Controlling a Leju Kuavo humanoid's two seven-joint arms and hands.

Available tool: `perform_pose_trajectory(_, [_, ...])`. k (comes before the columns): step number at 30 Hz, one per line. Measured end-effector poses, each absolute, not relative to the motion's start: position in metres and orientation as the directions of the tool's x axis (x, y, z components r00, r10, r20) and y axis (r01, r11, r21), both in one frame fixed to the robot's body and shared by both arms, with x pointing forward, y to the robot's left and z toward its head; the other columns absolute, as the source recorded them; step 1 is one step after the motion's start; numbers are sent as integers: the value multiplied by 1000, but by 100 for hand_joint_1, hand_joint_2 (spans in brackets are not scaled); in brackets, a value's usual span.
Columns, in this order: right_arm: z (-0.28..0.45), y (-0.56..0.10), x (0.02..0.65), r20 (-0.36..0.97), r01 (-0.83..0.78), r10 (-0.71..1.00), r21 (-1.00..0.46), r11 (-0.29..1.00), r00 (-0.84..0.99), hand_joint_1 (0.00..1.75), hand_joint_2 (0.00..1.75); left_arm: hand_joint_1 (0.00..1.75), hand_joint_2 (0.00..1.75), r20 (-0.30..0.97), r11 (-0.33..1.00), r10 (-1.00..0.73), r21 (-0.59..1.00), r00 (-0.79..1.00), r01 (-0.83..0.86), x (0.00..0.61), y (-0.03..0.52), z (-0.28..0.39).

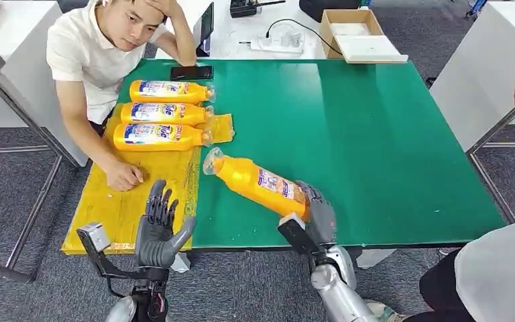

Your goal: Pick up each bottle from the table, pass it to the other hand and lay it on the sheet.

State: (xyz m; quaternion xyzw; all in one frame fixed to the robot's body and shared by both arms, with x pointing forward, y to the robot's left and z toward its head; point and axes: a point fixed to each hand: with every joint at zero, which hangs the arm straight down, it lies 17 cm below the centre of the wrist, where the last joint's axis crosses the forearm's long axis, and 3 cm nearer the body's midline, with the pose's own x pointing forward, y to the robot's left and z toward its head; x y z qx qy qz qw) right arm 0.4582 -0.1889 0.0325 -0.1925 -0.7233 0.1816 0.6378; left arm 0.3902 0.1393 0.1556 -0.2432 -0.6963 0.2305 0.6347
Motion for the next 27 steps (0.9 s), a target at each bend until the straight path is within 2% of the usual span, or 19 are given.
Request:
perform_pose_trajectory(9, [63,-182,440,878,165,436,-408,898,-198,175,175,0,175,769,775,629,-632,-114,12,388,149,157])
perform_pose_trajectory(16, [68,-167,432,890,153,402,-375,914,-218,175,175,0,175,760,775,631,-624,-155,99,384,142,175])
perform_pose_trajectory(21, [73,-122,424,884,26,370,-378,925,-285,175,175,0,175,770,780,616,-567,-168,264,371,114,194])
perform_pose_trajectory(27, [86,-42,398,857,-127,324,-403,907,-401,175,175,0,175,786,767,606,-536,-124,353,370,92,193])
